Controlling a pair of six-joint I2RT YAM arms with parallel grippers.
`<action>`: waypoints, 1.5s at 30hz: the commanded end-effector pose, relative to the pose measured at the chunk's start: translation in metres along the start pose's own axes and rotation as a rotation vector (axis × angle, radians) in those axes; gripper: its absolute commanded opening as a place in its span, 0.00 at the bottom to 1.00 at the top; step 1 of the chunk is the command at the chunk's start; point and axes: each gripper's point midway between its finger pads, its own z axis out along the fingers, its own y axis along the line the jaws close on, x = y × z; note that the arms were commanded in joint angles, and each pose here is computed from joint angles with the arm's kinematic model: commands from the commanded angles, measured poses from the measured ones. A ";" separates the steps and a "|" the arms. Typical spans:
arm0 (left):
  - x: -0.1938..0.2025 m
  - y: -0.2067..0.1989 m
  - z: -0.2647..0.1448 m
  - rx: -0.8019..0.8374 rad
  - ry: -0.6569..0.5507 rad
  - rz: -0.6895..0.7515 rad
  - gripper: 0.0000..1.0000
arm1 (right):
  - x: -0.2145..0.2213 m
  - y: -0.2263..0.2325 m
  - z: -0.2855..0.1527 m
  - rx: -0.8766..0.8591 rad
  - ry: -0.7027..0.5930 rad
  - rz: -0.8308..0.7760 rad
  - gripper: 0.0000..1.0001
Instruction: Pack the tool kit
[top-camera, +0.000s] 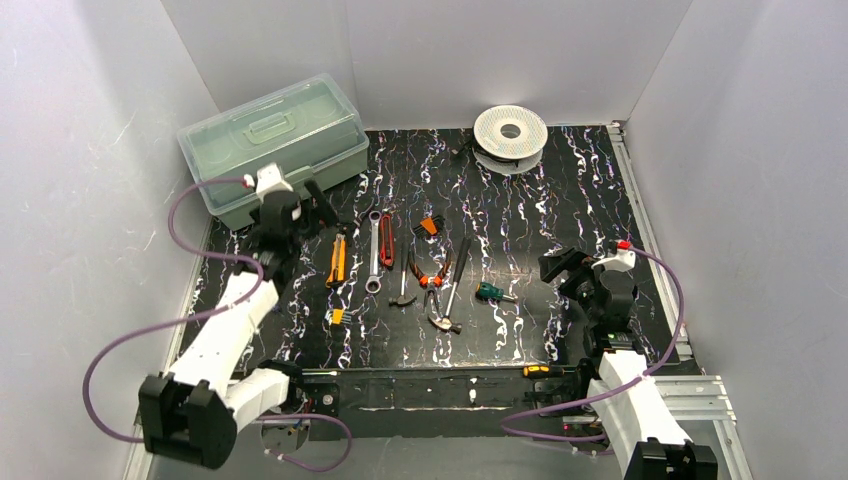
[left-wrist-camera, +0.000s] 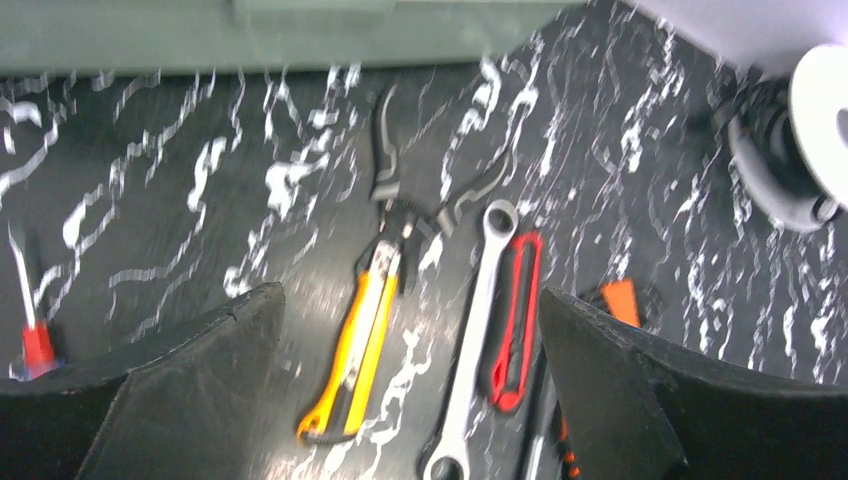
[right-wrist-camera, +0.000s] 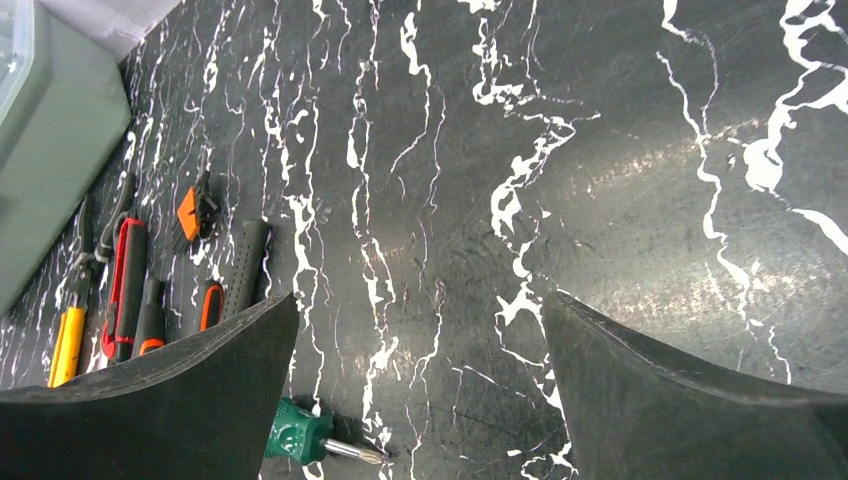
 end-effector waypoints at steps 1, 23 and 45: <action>-0.075 -0.011 0.007 -0.074 -0.104 0.084 0.99 | -0.020 0.022 0.003 -0.079 -0.039 -0.008 1.00; -0.210 0.041 0.150 -0.197 0.000 0.173 0.99 | -0.020 0.028 0.001 -0.112 -0.039 -0.024 0.96; -0.103 -0.004 0.145 0.146 0.483 -0.068 0.99 | -0.020 0.042 -0.003 -0.160 -0.035 -0.028 0.93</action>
